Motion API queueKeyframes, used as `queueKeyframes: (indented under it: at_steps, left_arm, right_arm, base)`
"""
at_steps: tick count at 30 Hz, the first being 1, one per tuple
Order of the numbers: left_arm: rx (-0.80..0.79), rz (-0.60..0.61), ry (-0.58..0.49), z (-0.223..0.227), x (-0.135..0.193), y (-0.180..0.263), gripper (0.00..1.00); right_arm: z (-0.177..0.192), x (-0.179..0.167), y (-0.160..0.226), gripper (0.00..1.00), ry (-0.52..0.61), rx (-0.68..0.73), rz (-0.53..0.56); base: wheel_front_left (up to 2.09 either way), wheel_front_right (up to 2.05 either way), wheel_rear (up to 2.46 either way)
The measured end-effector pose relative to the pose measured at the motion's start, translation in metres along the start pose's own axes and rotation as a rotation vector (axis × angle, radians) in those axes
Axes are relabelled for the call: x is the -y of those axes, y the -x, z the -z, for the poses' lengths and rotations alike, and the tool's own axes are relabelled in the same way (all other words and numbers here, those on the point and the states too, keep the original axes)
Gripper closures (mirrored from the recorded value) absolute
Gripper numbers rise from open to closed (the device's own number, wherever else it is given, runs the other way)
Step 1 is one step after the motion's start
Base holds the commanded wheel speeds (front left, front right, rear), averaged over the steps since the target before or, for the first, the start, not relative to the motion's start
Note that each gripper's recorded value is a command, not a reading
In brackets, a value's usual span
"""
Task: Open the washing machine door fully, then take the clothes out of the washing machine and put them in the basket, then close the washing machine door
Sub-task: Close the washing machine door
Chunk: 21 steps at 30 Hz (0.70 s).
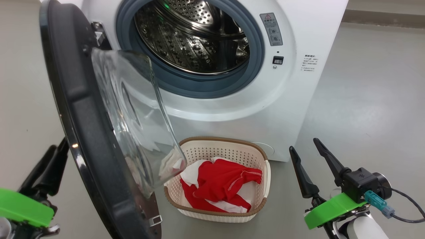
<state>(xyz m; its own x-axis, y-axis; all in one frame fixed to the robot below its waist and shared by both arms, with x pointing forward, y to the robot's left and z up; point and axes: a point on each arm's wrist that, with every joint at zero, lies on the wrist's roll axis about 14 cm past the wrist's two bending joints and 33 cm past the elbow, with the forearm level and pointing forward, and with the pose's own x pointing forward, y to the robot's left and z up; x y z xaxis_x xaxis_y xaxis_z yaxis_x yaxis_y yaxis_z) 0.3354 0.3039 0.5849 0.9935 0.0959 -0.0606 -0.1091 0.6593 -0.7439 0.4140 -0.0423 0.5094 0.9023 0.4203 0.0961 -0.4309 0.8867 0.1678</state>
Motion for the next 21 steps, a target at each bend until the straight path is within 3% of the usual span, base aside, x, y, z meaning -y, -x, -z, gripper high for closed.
queueKeyframes:
  at_steps: [5,16,21]
  left_arm:
    - [0.081,-0.061,-0.177,-0.009,-0.018,0.011,0.0]
    - [0.267,-0.094,-0.648,-0.023,-0.022,0.027,0.0]
    - [0.314,-0.097,-0.75,-0.019,-0.022,0.028,0.0]
  right_arm:
    - [-0.003,-0.004,0.0,0.0,0.001,0.006,-0.01]
    - [-0.005,-0.012,0.001,0.0,-0.008,0.011,-0.03]
    - [-0.004,-0.011,0.002,0.0,-0.009,0.008,-0.025]
  base:
    - [0.0,0.0,0.0]
    - [0.0,0.0,0.0]
    - [0.0,0.0,0.0]
